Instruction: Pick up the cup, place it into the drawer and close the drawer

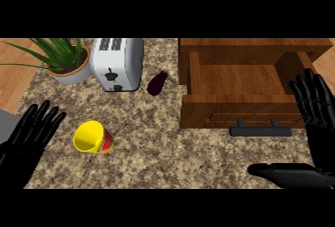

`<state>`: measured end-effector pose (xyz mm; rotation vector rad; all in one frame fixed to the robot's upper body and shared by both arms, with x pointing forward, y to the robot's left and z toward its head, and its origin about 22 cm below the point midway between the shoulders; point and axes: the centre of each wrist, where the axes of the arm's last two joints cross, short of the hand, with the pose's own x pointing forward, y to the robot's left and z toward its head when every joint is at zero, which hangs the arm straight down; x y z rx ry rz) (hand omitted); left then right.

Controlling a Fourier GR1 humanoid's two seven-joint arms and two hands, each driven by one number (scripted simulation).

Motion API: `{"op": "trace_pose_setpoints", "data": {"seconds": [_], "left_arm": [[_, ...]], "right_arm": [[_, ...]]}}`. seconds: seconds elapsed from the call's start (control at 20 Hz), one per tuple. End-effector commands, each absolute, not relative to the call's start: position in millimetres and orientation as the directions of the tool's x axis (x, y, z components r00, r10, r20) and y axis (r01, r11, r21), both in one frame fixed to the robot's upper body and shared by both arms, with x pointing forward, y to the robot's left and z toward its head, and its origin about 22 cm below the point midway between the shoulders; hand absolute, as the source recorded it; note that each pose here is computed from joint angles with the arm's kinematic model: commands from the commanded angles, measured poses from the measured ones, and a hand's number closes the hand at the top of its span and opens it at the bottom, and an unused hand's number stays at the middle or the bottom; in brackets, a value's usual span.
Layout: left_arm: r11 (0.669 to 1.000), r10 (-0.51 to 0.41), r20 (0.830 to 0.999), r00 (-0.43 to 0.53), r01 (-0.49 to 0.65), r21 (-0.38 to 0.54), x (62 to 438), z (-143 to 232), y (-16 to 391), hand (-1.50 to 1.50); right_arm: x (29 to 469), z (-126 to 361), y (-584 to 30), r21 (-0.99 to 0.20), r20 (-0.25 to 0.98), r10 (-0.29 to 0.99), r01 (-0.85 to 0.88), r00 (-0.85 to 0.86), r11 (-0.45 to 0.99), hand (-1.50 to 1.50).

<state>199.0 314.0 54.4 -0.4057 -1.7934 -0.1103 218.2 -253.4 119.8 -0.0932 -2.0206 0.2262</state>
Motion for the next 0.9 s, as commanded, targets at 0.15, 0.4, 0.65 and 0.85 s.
{"op": "trace_pose_setpoints", "data": {"seconds": [0.15,0.4,0.65,0.85], "left_arm": [[0.969,0.127,0.978,-0.167,0.230,-0.087,224,13,317,-1.50],[0.983,0.075,0.990,-0.123,0.175,-0.053,211,-29,339,-1.50],[0.987,0.036,0.997,-0.071,0.156,-0.025,212,-59,350,-1.50],[0.991,0.029,0.996,-0.080,0.132,-0.018,237,-81,353,-1.50]], "right_arm": [[230,109,-260,-0.185,0.876,0.153,-0.026,-0.457,0.982,-1.50],[222,117,-256,-0.221,0.868,0.178,-0.039,-0.463,0.974,-1.50],[227,99,-256,-0.206,0.875,0.162,-0.049,-0.456,0.977,-1.50],[227,113,-243,-0.199,0.869,0.169,-0.015,-0.464,0.980,-1.50]]}}
